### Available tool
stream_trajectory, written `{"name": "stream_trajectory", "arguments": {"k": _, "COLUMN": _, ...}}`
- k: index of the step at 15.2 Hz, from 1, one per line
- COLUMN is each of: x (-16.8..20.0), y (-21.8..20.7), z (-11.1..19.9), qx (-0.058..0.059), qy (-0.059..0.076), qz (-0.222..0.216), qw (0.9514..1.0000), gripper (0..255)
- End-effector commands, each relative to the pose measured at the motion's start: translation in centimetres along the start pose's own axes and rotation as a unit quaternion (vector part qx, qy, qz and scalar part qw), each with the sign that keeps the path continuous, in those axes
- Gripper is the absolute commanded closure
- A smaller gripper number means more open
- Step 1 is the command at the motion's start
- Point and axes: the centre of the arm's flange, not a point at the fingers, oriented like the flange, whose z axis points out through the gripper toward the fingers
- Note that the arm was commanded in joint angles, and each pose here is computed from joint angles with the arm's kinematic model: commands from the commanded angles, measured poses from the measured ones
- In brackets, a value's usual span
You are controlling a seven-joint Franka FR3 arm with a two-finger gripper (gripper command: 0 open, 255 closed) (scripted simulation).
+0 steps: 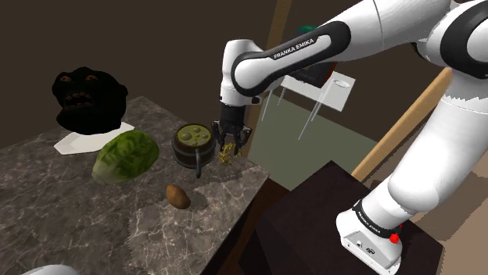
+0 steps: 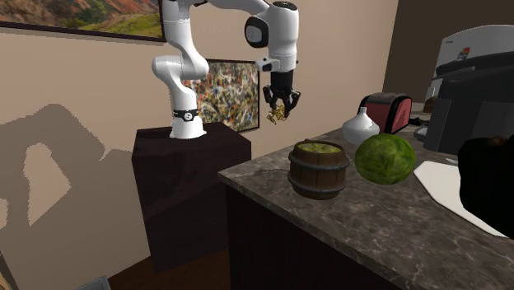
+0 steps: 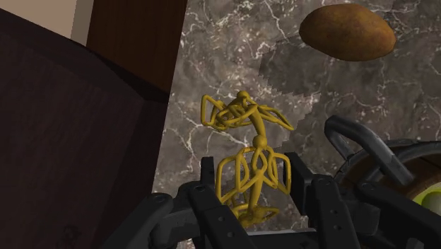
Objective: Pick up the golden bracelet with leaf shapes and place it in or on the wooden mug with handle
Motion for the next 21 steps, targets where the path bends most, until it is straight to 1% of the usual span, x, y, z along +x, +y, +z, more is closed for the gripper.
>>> {"name": "stream_trajectory", "arguments": {"k": 1, "x": -0.4, "y": 0.1, "z": -1.0, "qx": 0.000, "qy": 0.000, "qz": 0.000, "qw": 1.0000, "gripper": 255}}
{"name": "stream_trajectory", "arguments": {"k": 6, "x": -1.2, "y": 0.5, "z": -3.5, "qx": 0.000, "qy": 0.000, "qz": 0.000, "qw": 1.0000, "gripper": 255}}
{"name": "stream_trajectory", "arguments": {"k": 7, "x": -1.2, "y": 0.5, "z": -3.6, "qx": 0.000, "qy": 0.000, "qz": 0.000, "qw": 1.0000, "gripper": 255}}
{"name": "stream_trajectory", "arguments": {"k": 18, "x": 0.1, "y": -13.5, "z": -7.8, "qx": 0.000, "qy": 0.000, "qz": 0.000, "qw": 1.0000, "gripper": 255}}
{"name": "stream_trajectory", "arguments": {"k": 21, "x": 0.6, "y": -13.8, "z": -6.3, "qx": 0.000, "qy": 0.000, "qz": 0.000, "qw": 1.0000, "gripper": 255}}
